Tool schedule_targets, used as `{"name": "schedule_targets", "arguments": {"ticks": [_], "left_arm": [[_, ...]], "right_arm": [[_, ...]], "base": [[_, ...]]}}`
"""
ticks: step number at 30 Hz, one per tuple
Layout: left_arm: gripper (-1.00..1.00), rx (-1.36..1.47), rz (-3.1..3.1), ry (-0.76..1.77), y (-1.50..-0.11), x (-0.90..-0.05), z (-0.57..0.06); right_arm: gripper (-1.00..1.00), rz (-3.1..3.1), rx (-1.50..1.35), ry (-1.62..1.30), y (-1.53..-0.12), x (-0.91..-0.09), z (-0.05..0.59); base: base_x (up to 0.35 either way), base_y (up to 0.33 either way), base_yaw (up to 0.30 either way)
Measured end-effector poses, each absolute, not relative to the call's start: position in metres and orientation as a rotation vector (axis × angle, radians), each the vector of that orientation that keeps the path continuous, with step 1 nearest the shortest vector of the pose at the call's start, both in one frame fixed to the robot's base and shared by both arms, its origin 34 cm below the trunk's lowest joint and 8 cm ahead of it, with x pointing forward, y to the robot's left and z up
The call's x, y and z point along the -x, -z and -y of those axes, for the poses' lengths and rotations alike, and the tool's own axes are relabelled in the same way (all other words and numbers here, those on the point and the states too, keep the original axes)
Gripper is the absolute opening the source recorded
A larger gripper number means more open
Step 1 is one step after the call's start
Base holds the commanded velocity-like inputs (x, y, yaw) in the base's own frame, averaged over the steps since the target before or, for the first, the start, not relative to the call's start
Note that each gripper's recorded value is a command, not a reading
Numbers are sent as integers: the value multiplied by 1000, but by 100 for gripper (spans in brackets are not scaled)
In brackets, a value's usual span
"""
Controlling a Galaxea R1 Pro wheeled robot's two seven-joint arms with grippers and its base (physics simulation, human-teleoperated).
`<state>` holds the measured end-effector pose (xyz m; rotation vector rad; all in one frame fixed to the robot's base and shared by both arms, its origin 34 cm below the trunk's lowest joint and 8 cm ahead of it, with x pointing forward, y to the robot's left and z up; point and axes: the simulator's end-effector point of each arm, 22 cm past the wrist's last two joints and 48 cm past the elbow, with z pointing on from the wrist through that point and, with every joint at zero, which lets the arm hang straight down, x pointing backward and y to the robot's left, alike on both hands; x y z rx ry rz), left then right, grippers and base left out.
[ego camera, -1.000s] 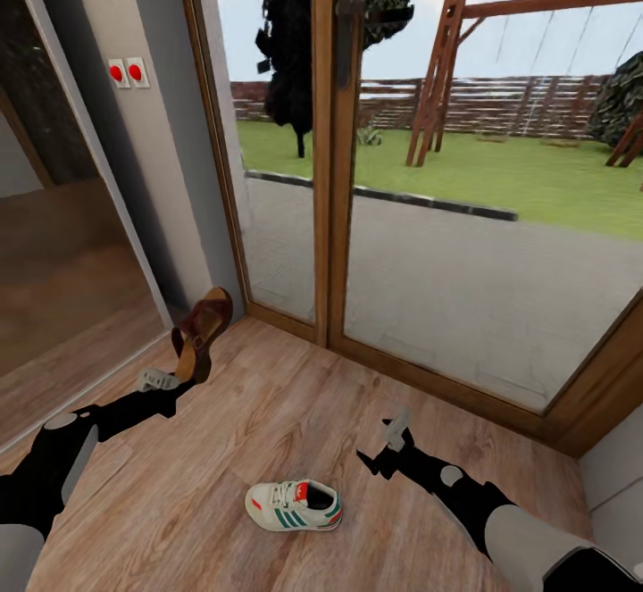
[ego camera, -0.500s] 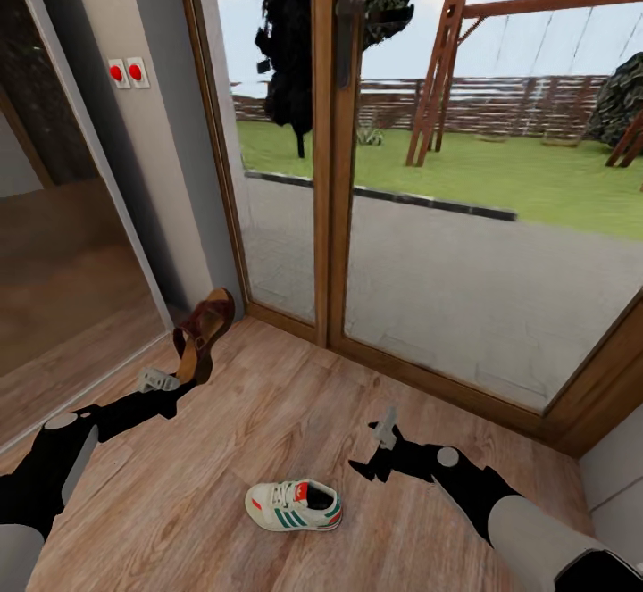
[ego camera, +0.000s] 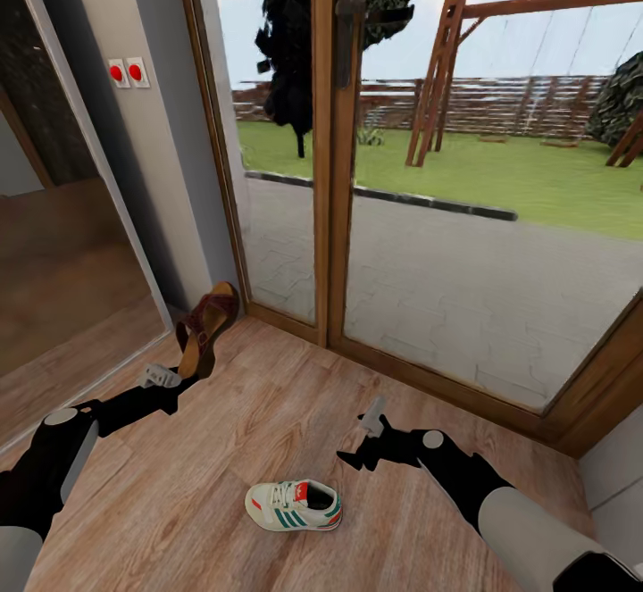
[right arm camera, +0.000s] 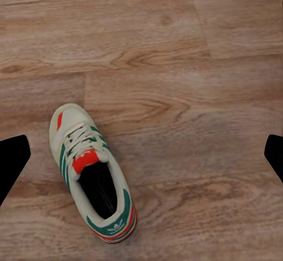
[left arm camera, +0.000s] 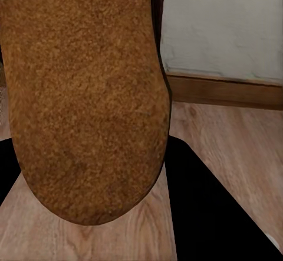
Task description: Pick up the two gym shoes and the two sandals from the corridor floor and place them onto the hallstand (shoe rack) in the corridor, making sure they are on the rack and not on the floor. Arrange them so the two gym shoes are next to each other and the two sandals are next to each other.
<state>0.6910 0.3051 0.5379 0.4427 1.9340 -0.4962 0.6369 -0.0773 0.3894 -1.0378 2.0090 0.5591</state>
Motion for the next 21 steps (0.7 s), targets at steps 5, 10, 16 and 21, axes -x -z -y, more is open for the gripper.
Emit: {"name": "schedule_targets", "arguments": {"ticks": [5, 10, 16, 21], "left_arm": [[-100, -437, -1934, 493, -539, -691, -307], [-100, -435, -1934, 493, -539, -691, -307], [-100, -434, -1934, 493, -539, -691, -308], [-100, -433, -1934, 491, -539, -692, -309]], "right_arm": [[100, -2007, 1081, -597, -388, -627, 73], [100, -2008, 1103, -594, -385, -625, 73], [100, -2010, 1110, -592, -384, -624, 74], [100, -2011, 1111, -591, -384, -624, 74]], "base": [[225, 0, 0], [154, 0, 0], [28, 0, 0], [80, 0, 0]]}}
